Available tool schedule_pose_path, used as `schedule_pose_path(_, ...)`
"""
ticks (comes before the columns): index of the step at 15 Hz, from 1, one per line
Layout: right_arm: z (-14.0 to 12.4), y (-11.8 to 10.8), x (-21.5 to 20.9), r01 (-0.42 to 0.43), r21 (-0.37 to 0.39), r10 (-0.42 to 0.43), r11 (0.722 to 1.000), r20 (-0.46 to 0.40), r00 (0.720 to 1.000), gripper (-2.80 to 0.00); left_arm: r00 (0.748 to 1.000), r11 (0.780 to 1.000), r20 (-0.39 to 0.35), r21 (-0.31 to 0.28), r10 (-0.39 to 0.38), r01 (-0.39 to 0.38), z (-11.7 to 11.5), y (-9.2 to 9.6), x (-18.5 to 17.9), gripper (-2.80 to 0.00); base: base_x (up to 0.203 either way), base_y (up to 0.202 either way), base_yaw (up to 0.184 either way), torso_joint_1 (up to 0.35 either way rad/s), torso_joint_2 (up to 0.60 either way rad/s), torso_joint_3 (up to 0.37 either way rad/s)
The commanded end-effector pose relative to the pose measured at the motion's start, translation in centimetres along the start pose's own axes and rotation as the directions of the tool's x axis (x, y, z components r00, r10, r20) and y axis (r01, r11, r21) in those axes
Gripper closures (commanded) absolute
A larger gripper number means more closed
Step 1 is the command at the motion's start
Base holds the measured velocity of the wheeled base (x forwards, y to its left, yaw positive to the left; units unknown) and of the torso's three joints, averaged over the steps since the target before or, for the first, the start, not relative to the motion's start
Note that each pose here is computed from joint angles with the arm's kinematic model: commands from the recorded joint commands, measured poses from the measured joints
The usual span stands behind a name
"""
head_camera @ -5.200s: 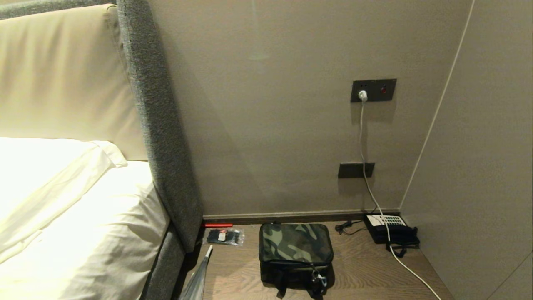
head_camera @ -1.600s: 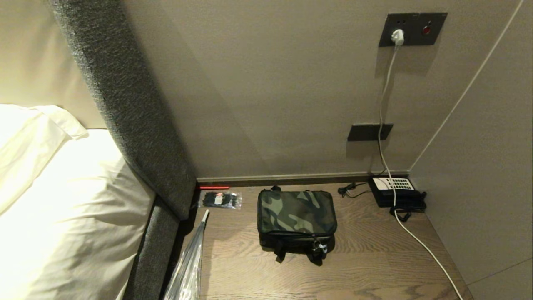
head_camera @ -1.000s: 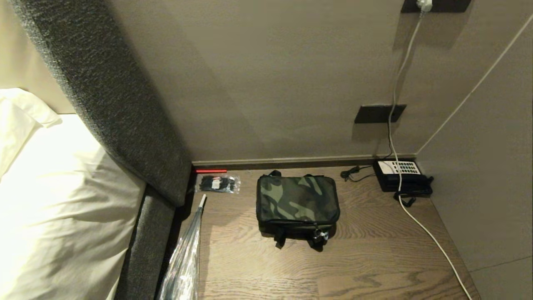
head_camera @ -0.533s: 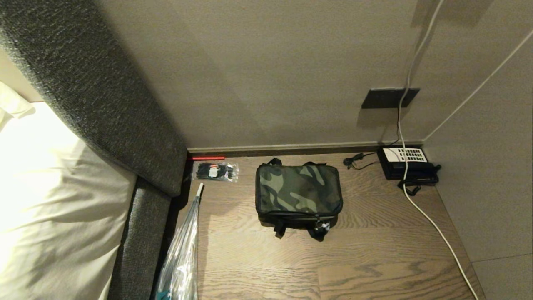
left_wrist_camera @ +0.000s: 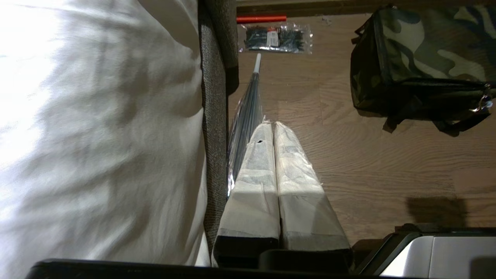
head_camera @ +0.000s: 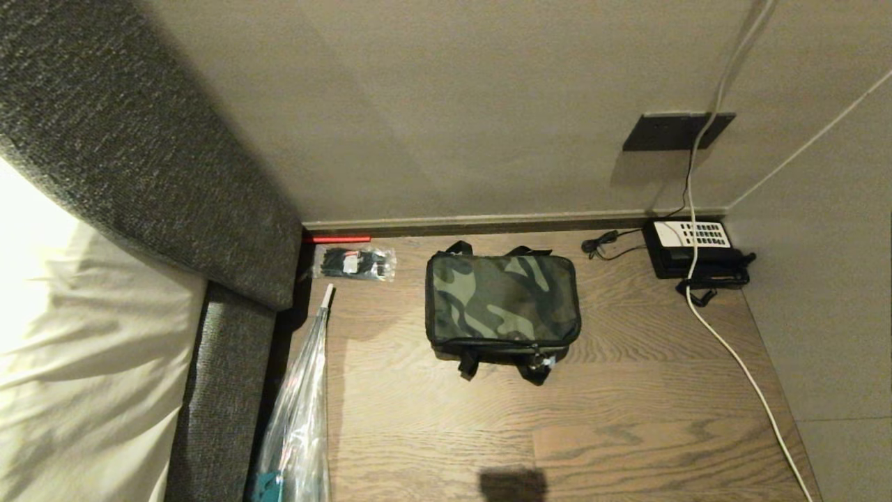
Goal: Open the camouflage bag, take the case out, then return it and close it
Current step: Open the top of the storage box
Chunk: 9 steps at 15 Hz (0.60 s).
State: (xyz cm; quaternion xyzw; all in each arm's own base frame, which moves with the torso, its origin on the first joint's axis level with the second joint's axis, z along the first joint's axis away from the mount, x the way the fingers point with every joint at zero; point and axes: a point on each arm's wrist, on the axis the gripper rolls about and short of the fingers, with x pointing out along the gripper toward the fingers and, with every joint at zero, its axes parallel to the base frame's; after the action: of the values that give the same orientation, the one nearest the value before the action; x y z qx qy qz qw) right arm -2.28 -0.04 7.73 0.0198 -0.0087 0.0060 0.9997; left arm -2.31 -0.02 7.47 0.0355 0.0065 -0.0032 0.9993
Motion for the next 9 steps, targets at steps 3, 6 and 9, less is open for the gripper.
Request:
schedule_pose_path(3,-0.23,-0.01,-0.17,-0.001,0.001,0.001,1.000,0.022,1.000,0.00,1.000,1.000,-0.001,0.001,0.000,0.000,-0.01,0.00,0.00,0.00,0.000,0.000,0.000,0.001,0.00,-0.200)
schedule_pose_path(6,-0.24,-0.01,-0.17,-0.001,0.001,0.001,1.000,0.021,1.000,0.00,1.000,1.000,0.000,0.001,0.000,0.000,-0.01,0.00,0.00,0.00,0.000,0.000,0.000,0.001,0.00,-0.198)
schedule_pose_path(9,-0.23,-0.01,-0.17,-0.001,0.001,0.001,1.000,0.022,1.000,0.00,1.000,1.000,-0.001,0.001,0.000,0.000,-0.01,0.00,0.00,0.00,0.000,0.000,0.000,0.003,0.00,-0.195)
